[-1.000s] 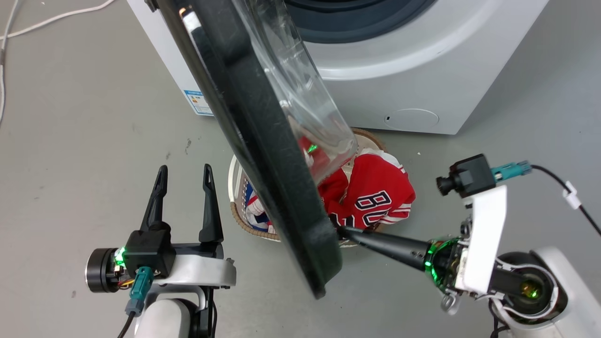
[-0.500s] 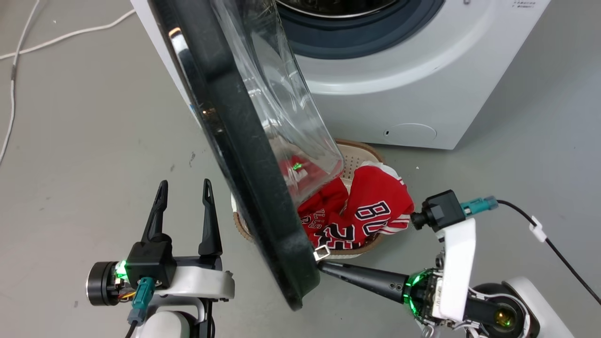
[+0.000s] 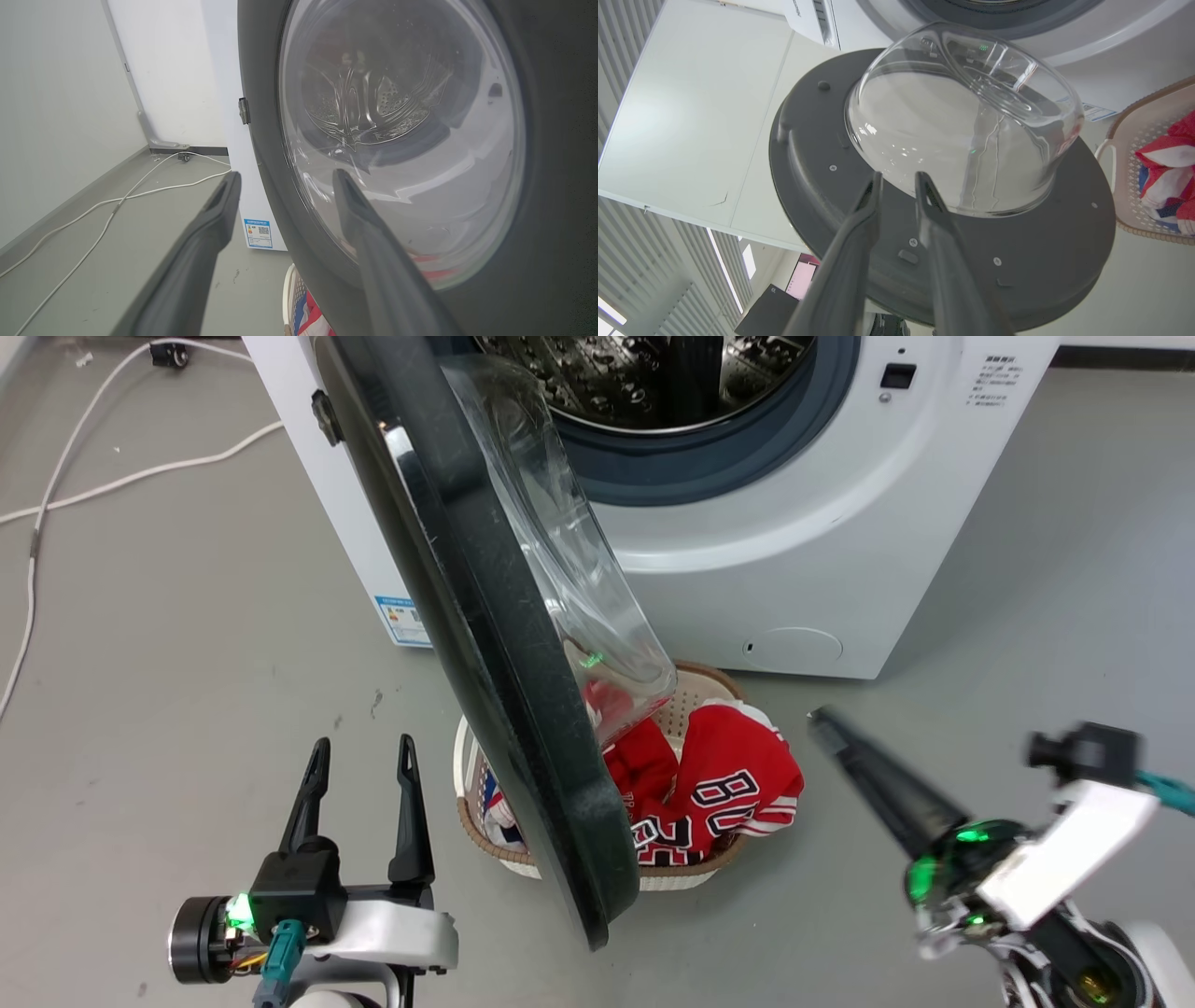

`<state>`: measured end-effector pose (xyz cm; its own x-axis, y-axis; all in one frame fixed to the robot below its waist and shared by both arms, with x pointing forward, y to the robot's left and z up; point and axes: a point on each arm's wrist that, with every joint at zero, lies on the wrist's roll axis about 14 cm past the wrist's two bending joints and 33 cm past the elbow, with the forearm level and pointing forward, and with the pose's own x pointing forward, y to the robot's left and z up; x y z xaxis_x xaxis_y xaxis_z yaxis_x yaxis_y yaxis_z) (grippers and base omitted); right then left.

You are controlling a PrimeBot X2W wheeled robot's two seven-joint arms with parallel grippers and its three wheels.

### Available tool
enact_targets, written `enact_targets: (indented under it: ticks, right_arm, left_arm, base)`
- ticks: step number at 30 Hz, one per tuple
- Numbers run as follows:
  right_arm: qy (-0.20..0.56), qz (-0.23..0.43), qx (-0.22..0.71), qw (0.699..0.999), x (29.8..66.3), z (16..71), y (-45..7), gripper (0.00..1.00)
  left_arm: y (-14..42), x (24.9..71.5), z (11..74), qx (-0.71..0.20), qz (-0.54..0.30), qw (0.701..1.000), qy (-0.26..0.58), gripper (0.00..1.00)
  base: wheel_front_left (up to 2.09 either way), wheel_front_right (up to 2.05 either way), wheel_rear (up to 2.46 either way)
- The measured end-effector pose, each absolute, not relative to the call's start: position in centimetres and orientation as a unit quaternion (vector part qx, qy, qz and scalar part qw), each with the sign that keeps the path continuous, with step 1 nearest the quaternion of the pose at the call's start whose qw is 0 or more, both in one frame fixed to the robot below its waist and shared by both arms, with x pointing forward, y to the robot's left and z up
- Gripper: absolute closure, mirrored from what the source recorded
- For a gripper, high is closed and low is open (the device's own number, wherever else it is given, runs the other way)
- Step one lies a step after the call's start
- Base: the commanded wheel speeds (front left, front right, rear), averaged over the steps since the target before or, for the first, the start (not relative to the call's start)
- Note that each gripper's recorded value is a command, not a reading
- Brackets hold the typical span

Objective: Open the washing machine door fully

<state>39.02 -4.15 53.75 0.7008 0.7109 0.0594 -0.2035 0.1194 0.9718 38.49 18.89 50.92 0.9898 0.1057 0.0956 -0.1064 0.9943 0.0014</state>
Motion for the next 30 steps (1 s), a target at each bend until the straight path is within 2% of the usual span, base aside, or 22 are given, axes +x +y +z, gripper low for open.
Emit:
enact_targets:
  ticks: [5, 7, 11, 16, 22, 25, 30]
  right_arm:
    - [0.109, 0.248, 0.605, 0.749, 40.1, 55.8, -8.2, 0.0]
    - [0.058, 0.21, 0.585, 0.781, 40.5, 56.3, -10.4, 0.0]
    - [-0.048, 0.153, 0.447, 0.88, 40.6, 57.5, -13.9, 0.0]
    - [-0.108, 0.138, 0.301, 0.937, 39.4, 57.1, -14.3, 0.0]
    - [-0.178, 0.106, 0.137, 0.969, 38.7, 59.8, -15.3, 0.0]
    - [-0.175, 0.1, 0.078, 0.976, 37.8, 59.3, -14.9, 0.0]
    - [-0.162, 0.093, 0.033, 0.982, 36.6, 58.3, -14.6, 0.0]
  left_arm:
    - [19.0, 37.9, 51.3, 0.005, 0.052, 0.997, -0.053, 0.0]
    - [19.0, 37.6, 51.2, 0.006, 0.053, 0.997, -0.051, 0.0]
    - [19.0, 37.5, 51.4, 0.007, 0.053, 0.997, -0.054, 0.0]
    - [19.0, 36.9, 51.4, 0.008, 0.051, 0.997, -0.054, 0.0]
    - [18.8, 36.2, 51.7, 0.007, 0.049, 0.997, -0.058, 0.0]
    - [18.9, 35.9, 51.9, 0.006, 0.05, 0.997, -0.061, 0.0]
    - [19.0, 35.3, 52.0, 0.006, 0.052, 0.997, -0.062, 0.0]
  base:
    - [0.0, 0.0, 0.0]
    - [0.0, 0.0, 0.0]
    - [0.0, 0.0, 0.0]
    - [0.0, 0.0, 0.0]
    - [0.0, 0.0, 0.0]
    - [0.0, 0.0, 0.0]
    - [0.0, 0.0, 0.0]
